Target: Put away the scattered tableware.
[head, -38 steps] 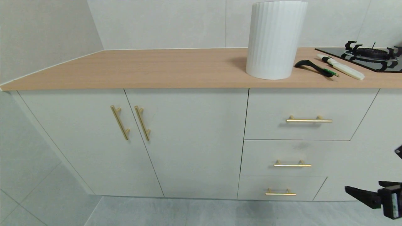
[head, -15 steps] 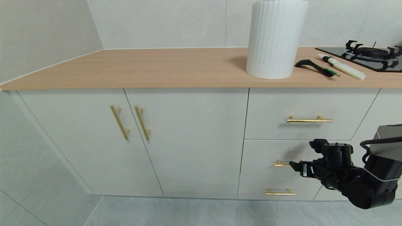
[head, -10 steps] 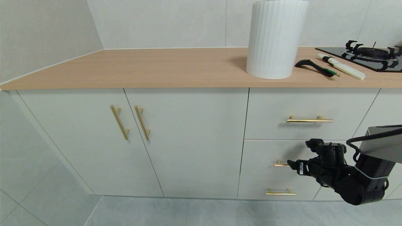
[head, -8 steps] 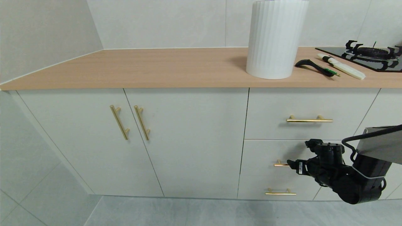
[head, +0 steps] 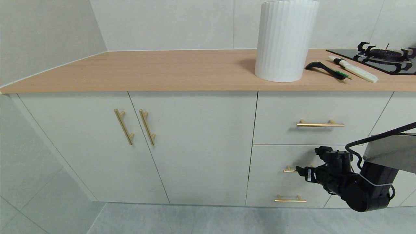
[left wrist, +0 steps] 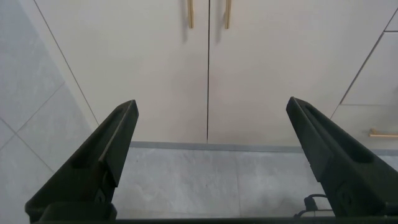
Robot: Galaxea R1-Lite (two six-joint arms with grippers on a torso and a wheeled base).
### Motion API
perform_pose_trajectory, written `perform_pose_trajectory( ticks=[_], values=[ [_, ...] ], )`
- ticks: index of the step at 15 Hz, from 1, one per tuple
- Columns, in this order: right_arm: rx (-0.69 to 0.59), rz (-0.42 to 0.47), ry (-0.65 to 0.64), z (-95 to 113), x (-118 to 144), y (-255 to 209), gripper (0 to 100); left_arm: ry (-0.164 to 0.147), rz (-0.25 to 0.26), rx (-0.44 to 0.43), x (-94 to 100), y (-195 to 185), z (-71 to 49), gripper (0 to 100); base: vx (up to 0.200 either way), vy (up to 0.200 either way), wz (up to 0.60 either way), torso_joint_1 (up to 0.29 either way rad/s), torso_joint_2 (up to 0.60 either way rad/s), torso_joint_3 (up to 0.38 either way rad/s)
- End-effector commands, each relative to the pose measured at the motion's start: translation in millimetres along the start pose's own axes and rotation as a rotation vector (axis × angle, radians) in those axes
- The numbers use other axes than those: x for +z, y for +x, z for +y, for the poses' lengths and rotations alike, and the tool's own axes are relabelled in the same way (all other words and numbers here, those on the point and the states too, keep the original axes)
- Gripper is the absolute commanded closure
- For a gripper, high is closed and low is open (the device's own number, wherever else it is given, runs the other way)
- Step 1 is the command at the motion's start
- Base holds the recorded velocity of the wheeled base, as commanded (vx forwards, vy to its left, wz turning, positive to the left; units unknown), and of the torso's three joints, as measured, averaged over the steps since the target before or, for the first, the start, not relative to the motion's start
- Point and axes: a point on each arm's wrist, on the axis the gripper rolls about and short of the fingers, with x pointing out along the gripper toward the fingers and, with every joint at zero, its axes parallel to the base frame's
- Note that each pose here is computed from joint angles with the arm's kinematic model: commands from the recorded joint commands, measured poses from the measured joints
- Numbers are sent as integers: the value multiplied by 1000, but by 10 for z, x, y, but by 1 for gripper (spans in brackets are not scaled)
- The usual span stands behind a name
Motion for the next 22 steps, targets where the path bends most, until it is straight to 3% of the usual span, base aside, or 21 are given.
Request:
perform_pose_trajectory(
  ticks=[1,12,17,19,21,22],
  values=[
    [-3,22,-7,-6,-54,16,0,0,0,1,0,0,0,0,0,0,0,0,0,0],
    [-6,44,-13,-21,-87,-61,0,0,0,1,0,0,0,0,0,0,0,0,0,0],
    [26,145,-49,-22,349,-838,0,0,0,1,0,0,0,0,0,0,0,0,0,0],
    [56,141,-56,0,597,-1271,0,0,0,1,0,0,0,0,0,0,0,0,0,0],
    [74,141,-72,35,677,-1487,0,0,0,1,0,0,0,0,0,0,0,0,0,0],
    [115,93,-110,109,772,-1737,0,0,0,1,0,0,0,0,0,0,0,0,0,0]
  ],
)
